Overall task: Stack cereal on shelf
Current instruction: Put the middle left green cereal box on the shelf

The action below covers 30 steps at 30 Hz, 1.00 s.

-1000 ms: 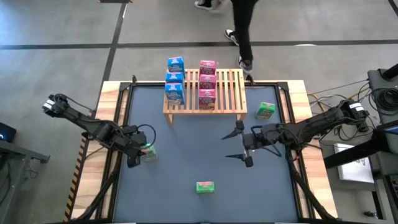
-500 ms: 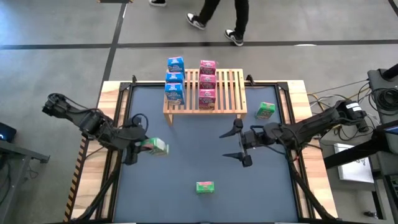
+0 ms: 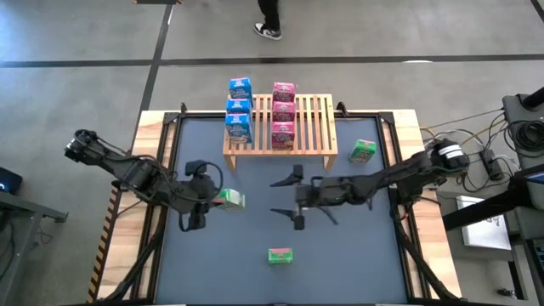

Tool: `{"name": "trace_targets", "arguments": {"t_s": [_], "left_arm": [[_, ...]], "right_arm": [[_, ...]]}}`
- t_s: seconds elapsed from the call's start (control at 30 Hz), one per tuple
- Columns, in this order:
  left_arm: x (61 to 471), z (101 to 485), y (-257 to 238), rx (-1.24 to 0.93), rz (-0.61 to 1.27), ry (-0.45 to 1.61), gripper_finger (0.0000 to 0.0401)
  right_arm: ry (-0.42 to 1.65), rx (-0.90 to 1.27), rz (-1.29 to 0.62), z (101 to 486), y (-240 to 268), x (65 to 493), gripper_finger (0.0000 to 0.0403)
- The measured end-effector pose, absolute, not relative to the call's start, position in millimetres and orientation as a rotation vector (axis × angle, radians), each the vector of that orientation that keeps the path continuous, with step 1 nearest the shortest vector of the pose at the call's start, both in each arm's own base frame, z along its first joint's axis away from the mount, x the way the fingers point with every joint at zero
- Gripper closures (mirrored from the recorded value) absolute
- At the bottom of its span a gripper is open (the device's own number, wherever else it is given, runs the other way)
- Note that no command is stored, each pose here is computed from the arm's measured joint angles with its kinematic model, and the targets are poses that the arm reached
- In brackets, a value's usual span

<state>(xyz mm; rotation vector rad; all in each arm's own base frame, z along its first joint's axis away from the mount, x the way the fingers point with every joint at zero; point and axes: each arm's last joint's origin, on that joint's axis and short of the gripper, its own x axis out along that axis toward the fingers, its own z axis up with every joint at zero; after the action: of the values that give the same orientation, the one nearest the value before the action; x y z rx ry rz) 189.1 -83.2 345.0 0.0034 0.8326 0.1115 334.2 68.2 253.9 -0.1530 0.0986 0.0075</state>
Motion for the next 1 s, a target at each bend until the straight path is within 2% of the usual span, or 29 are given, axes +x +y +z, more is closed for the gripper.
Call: {"name": "trace_targets", "arguments": {"t_s": [0.17, 0.43, 1.0], "left_arm": [[206.1, 355.1, -90.5, 0.031, 0.142, 0.811, 0.0258], [220.8, 351.1, -97.8, 0.077, 0.138, 0.834, 0.0258], [225.1, 350.7, -100.0, 0.094, 0.112, 0.786, 0.0258]], "right_arm": [[0.149, -0.131, 0.009, 257.3, 74.6, 362.7, 0.0074], [0.152, -0.109, -0.015, 255.3, 78.2, 387.5, 0.0074], [0.161, -0.098, -0.013, 249.7, 78.7, 399.1, 0.0081]]}}
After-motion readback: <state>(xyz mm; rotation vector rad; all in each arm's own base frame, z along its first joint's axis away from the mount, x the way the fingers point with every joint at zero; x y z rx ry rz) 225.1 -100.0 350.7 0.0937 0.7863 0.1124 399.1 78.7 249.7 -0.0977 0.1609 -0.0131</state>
